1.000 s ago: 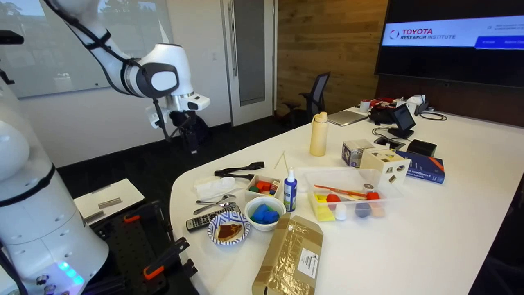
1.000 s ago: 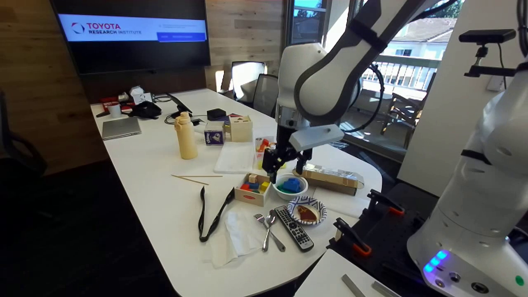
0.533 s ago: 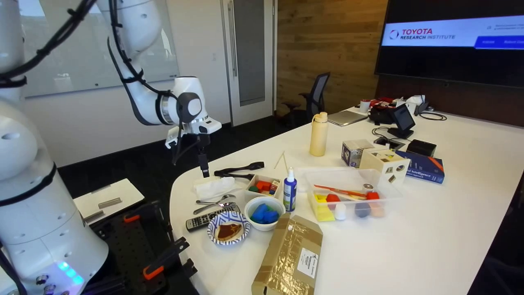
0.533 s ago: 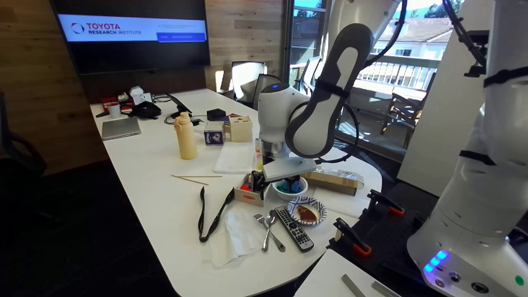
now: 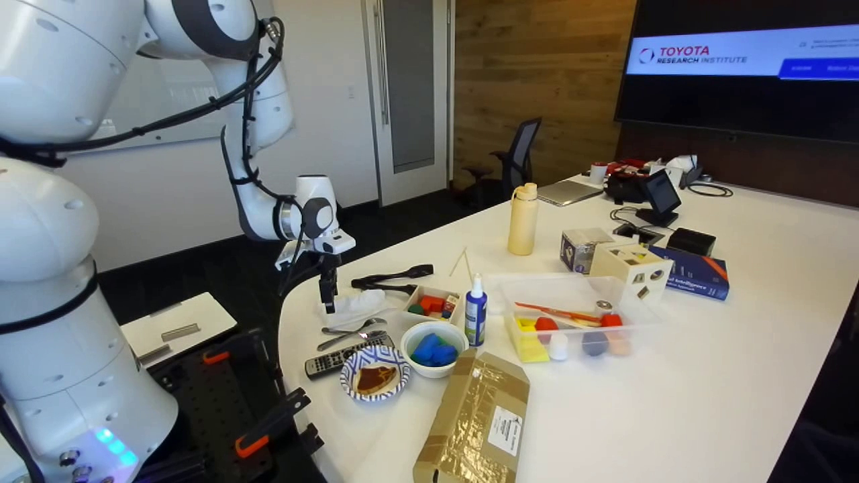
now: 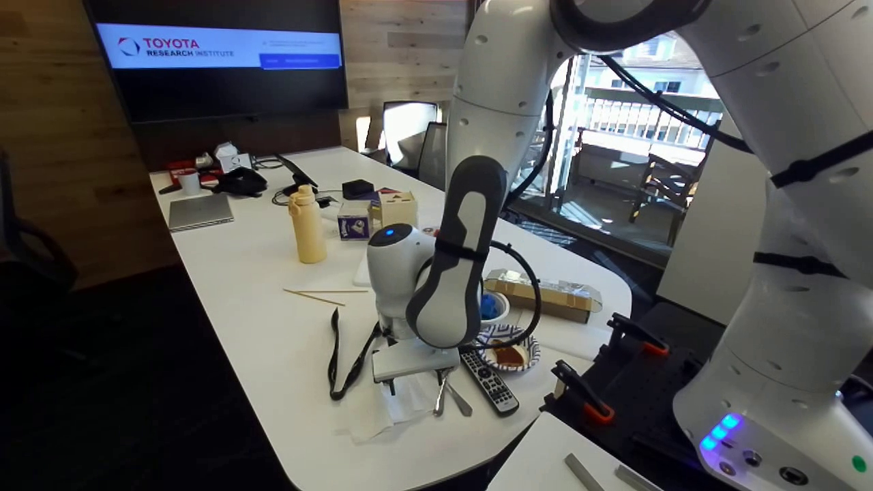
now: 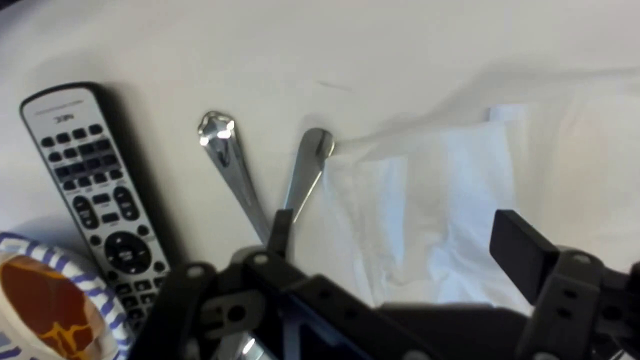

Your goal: Pick up the spoon, use it to stir the blocks in the white bowl then place the spoon back

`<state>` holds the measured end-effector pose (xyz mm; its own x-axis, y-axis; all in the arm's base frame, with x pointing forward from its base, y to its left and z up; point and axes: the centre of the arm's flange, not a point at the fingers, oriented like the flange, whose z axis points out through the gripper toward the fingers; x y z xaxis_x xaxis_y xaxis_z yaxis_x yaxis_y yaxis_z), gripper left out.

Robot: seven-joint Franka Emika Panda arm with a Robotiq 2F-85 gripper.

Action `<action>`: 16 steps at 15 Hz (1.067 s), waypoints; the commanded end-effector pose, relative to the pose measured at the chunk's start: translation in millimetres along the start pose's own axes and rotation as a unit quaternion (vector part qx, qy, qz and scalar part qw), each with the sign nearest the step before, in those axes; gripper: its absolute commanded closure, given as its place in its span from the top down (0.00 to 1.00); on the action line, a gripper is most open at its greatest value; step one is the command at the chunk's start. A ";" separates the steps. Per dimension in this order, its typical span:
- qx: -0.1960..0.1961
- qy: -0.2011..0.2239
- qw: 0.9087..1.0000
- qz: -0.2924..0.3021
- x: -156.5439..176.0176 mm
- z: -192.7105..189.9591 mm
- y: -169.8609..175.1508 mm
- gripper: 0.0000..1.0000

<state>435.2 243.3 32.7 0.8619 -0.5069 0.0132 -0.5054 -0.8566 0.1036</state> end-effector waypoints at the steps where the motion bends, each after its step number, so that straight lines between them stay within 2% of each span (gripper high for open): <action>1: 0.004 0.029 0.998 0.050 -11.0 4.3 -8.8 1.00; 5: -0.008 0.058 0.994 0.088 -24.4 -7.8 -3.5 1.00; 9: -0.023 0.071 0.990 0.123 -25.6 13.4 6.7 1.00; 16: -0.037 0.084 0.984 0.154 0.2 44.7 22.1 1.00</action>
<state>415.2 225.4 0.1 0.6902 -0.6961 0.1980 -0.7235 -0.6696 0.1678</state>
